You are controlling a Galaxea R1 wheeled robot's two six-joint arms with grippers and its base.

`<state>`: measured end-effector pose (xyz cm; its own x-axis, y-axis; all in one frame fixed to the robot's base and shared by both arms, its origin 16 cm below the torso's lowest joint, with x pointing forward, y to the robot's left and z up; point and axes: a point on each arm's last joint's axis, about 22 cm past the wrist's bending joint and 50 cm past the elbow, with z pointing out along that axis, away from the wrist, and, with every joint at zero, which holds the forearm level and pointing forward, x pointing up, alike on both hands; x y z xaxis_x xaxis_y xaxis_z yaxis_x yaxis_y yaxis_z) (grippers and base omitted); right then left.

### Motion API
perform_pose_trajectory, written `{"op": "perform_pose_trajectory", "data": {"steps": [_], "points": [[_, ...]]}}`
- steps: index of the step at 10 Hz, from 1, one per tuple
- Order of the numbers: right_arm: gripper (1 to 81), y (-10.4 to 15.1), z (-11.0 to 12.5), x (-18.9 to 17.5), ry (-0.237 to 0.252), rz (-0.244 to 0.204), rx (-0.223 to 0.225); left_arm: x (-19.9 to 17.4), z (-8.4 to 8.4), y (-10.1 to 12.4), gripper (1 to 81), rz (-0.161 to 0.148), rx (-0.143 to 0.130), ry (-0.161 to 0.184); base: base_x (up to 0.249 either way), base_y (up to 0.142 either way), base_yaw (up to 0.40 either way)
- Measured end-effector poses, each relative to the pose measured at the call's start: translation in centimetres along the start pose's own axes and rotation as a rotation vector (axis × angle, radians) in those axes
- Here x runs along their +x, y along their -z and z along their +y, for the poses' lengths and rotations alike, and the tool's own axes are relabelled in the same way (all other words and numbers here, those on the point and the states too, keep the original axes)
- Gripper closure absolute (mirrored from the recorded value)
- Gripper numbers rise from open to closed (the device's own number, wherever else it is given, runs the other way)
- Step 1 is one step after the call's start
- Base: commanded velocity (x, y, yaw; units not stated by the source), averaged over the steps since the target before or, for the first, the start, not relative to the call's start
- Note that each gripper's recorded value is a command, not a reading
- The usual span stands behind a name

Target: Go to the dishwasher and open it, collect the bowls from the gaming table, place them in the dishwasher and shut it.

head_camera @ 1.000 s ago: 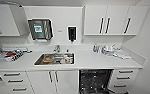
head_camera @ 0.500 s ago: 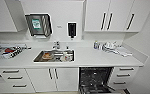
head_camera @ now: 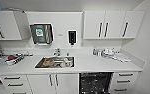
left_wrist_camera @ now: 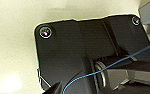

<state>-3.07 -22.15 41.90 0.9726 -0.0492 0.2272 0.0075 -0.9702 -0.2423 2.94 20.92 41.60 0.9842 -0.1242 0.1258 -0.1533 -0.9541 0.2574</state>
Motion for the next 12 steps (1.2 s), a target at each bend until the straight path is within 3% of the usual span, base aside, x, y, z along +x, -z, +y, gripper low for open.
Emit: {"op": "perform_pose_trajectory", "data": {"steps": [3, 5, 7, 9, 12], "points": [[1.0, 0.0, 0.0, -0.3, 0.002, -0.005, -0.001, -0.8, 0.0, 0.1, 1.0, -0.029, 0.003, 0.023, 0.0, 0.0, 0.0], [1.0, 0.0, 0.4, -0.9, 0.006, -0.055, -0.011, -1.4, -0.9, 0.2, 1.0, -0.04, 0.025, 0.07, 0.0, 0.0, 0.0], [1.0, -0.1, 0.3, -0.6, 0.006, -0.059, -0.012, -1.3, -1.0, 0.2, 1.0, -0.038, 0.027, 0.051, 0.0, 0.0, 0.0], [1.0, -0.3, -0.4, -0.7, 0.005, -0.061, -0.002, -1.3, -0.9, 0.2, 1.0, -0.038, 0.026, 0.005, 0.0, 0.0, 0.0], [1.0, -0.5, -1.4, -0.7, 0.004, -0.062, 0.01, -0.1, 0.5, -0.3, 1.0, -0.021, 0.011, 0.006, 0.0, 0.0, 0.0]]}}
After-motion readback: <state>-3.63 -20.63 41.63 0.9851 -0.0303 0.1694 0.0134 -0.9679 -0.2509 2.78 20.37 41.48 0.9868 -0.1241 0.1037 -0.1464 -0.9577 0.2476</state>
